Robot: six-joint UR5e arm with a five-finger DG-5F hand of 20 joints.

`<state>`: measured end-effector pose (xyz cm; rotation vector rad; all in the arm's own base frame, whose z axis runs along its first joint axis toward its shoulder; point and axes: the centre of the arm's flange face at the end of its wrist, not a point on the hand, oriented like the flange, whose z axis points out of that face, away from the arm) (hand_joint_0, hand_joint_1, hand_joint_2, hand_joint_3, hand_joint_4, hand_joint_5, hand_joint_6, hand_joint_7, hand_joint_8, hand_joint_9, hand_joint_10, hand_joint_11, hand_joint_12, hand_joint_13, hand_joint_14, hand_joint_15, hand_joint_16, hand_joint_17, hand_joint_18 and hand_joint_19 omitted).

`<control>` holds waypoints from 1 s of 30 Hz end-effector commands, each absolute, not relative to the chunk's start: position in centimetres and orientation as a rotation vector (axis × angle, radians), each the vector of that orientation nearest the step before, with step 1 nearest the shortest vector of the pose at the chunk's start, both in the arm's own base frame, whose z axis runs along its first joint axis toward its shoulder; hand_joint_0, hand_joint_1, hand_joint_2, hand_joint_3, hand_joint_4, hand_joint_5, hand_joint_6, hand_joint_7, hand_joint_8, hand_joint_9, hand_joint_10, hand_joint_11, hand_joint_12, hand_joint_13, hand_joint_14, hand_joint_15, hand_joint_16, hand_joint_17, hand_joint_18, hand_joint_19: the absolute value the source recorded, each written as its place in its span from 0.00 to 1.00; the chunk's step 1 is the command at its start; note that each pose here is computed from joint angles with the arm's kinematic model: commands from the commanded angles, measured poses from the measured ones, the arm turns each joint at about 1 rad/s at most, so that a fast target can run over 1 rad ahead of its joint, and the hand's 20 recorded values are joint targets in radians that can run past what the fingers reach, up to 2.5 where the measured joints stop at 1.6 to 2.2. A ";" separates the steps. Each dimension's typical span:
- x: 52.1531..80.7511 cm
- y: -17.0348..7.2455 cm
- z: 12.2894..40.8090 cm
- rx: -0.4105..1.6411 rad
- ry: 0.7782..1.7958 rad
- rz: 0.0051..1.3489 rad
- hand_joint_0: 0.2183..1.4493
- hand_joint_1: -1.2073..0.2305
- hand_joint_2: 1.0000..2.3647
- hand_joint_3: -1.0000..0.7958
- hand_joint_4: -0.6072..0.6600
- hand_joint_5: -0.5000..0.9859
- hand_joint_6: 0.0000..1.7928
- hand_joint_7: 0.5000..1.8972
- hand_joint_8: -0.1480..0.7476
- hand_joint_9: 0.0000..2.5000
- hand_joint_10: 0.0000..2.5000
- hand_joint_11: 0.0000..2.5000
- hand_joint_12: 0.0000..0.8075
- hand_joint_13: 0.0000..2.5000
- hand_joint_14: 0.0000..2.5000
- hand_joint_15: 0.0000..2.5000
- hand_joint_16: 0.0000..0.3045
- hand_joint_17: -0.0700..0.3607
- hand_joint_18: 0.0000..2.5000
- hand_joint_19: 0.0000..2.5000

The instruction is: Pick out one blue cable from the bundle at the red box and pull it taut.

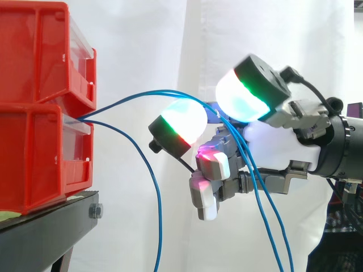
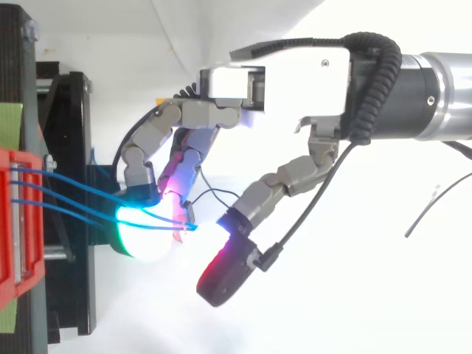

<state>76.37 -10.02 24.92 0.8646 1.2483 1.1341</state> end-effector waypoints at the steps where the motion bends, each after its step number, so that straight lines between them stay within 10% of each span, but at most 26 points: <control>1: 76.3 -10.1 24.9 0.866 1.249 1.134 0.22 0.42 0.00 0.28 0.54 0.28 0.49 0.25 0.52 0.45 0.01 0.28 0.50 0.39 0.01 0.24 0.19 0.47 0.34 0.26; 18: 76.4 -10.1 25.0 0.865 1.247 1.134 0.31 0.35 0.01 0.43 0.54 0.27 0.50 0.32 0.54 0.45 0.01 0.29 0.52 0.39 0.01 0.25 0.20 0.48 0.33 0.27; 30: 76.2 -10.2 24.7 0.867 1.269 1.126 0.31 0.33 0.00 0.28 0.55 0.26 0.51 0.26 0.51 0.43 0.01 0.29 0.49 0.38 0.01 0.25 0.18 0.45 0.31 0.27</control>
